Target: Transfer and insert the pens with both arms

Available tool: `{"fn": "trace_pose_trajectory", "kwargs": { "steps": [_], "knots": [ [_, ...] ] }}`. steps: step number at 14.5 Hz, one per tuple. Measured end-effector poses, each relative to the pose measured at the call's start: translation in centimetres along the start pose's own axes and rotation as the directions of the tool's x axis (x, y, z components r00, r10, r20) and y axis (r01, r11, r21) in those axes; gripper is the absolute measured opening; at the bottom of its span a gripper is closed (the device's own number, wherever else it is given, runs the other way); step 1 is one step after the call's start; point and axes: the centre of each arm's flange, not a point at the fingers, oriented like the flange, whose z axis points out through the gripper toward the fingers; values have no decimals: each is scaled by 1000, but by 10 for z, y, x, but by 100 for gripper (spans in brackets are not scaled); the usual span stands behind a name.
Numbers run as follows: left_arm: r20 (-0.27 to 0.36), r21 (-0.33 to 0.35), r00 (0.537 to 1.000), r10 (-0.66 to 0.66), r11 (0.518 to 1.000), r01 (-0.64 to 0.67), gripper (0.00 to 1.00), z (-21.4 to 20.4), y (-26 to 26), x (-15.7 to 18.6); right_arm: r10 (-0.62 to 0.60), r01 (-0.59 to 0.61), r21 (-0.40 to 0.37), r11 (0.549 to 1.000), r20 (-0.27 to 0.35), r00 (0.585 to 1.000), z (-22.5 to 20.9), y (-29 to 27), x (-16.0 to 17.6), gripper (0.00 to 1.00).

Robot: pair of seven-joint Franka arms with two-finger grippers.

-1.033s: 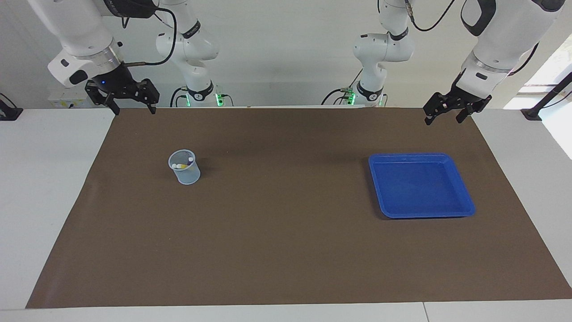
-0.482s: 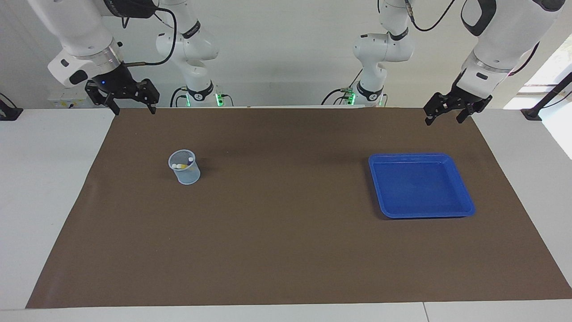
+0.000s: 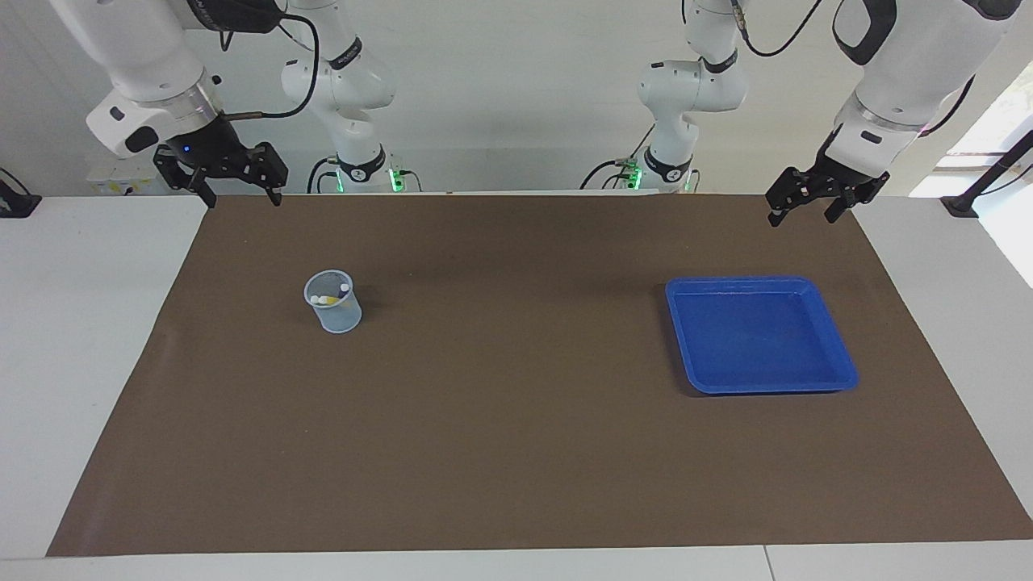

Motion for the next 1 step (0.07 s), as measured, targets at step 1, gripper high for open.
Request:
{"fn": "trace_pose_trajectory", "kwargs": {
  "steps": [1],
  "knots": [
    [0,0,1000,0,1000,0,100,0,0,0,0,0,0,1000,0,1000,0,0,0,100]
  ]
}}
